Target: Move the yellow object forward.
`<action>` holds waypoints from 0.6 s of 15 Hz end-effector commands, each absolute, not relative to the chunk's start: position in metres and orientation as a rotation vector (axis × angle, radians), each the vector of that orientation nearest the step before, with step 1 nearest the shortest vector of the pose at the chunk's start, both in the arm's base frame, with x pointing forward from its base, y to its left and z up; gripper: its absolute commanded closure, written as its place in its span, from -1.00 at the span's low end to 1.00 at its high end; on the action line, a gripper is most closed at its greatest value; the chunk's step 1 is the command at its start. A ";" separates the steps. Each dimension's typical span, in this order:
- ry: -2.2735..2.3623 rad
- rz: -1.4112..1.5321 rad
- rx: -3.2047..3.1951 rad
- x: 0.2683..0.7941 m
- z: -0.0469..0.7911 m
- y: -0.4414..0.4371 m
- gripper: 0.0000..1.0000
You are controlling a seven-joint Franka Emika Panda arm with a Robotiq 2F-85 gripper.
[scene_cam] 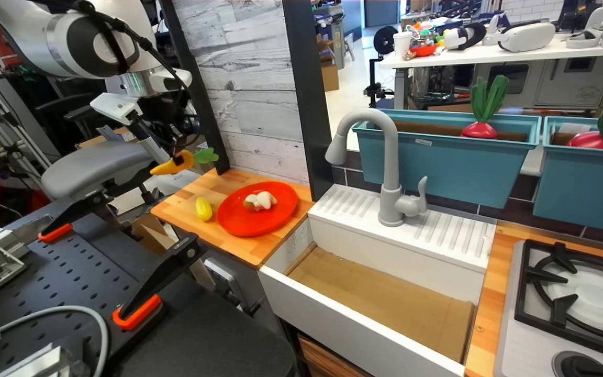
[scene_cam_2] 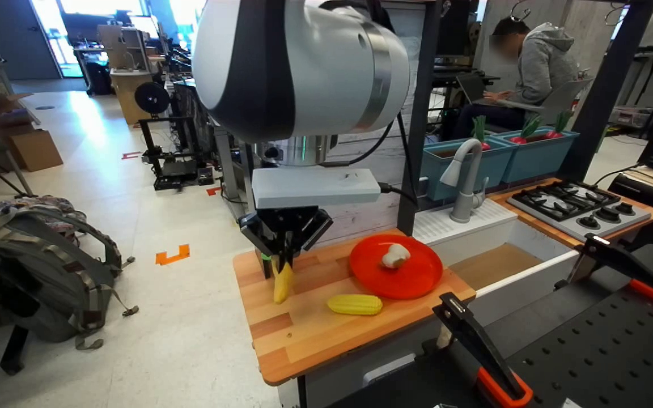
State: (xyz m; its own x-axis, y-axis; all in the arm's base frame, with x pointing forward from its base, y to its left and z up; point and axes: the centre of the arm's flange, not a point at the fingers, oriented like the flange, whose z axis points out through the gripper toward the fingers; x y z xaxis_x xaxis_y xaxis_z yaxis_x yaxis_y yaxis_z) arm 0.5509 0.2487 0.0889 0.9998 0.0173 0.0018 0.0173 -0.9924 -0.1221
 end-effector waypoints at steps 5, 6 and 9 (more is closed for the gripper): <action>-0.235 0.063 -3.054 0.540 0.077 0.258 0.96; -0.252 0.078 -3.063 0.540 0.072 0.259 0.96; -0.291 0.109 -3.080 0.539 0.058 0.260 0.96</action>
State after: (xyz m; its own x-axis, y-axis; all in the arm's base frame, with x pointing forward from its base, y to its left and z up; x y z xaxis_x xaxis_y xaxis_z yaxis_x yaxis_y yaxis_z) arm 0.5331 0.2551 0.0704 0.9888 0.1433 -0.0429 0.1395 -0.9869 -0.0809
